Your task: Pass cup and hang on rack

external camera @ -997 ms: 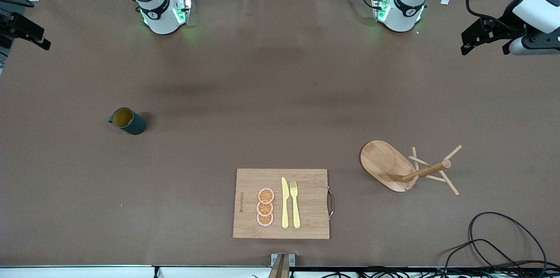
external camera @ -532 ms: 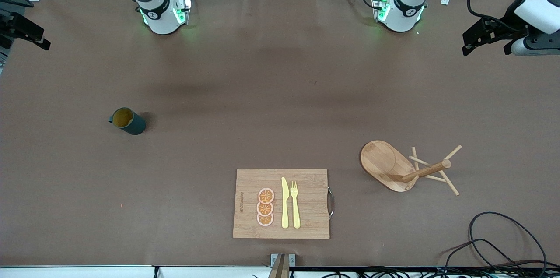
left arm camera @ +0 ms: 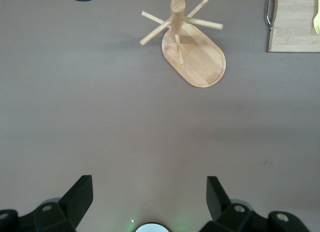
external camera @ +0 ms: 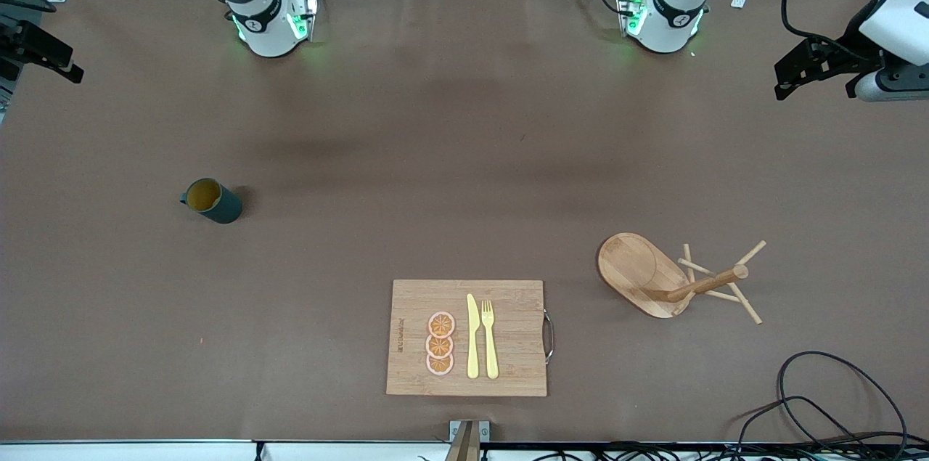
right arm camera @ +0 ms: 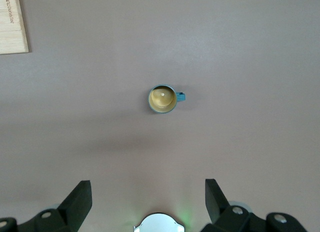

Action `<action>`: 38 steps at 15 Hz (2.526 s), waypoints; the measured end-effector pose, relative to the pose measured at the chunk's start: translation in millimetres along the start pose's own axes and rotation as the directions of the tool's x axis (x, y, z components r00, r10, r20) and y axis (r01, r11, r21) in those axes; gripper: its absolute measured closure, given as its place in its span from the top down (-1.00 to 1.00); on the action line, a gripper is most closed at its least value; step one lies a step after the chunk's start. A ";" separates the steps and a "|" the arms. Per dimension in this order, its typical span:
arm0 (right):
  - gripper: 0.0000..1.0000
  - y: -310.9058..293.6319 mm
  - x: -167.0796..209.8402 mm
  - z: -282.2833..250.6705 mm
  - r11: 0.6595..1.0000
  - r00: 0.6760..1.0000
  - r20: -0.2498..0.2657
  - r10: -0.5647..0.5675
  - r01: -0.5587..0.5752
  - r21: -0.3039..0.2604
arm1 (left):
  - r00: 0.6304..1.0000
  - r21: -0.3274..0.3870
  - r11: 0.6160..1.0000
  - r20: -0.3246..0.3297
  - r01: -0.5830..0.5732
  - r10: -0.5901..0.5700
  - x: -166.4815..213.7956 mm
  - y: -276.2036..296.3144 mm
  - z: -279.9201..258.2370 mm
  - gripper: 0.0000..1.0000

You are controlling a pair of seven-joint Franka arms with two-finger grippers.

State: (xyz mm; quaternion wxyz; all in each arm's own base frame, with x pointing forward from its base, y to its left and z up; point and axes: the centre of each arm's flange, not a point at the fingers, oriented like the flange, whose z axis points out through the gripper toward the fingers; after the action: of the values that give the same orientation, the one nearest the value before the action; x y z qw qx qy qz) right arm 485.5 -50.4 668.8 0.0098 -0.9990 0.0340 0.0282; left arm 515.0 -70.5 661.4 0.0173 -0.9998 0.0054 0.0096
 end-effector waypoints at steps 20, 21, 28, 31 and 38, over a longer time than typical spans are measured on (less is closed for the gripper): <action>1.00 2.2 -0.1 0.0 1.000 1.000 0.000 0.004 -0.004 0.001 | 0.999 -0.022 1.000 0.037 -0.003 0.004 19.3 3.4 23.2 1.00; 1.00 2.2 -0.1 0.0 1.000 1.000 0.000 0.004 -0.004 0.001 | 0.999 -0.022 1.000 0.039 -0.004 0.005 20.3 3.8 24.7 1.00; 1.00 3.2 0.6 0.2 1.000 1.000 0.001 0.006 -0.006 -0.001 | 0.999 -0.022 1.000 0.043 -0.010 0.011 22.5 6.9 27.1 1.00; 1.00 10.4 19.4 22.8 1.000 0.999 0.027 0.021 -0.021 -0.008 | 0.999 -0.022 1.000 0.044 -0.012 0.013 23.4 8.2 27.8 1.00; 1.00 14.6 107.8 185.5 0.996 0.987 0.133 -0.089 0.092 -0.014 | 0.999 -0.023 1.000 0.040 -0.010 0.011 24.7 7.0 26.1 1.00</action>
State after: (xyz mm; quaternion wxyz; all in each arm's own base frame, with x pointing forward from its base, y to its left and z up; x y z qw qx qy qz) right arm 581.5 -68.2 477.3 0.0035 -0.9955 -0.0126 0.0943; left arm 539.1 -76.9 634.6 0.0059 -0.9995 0.0102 0.0298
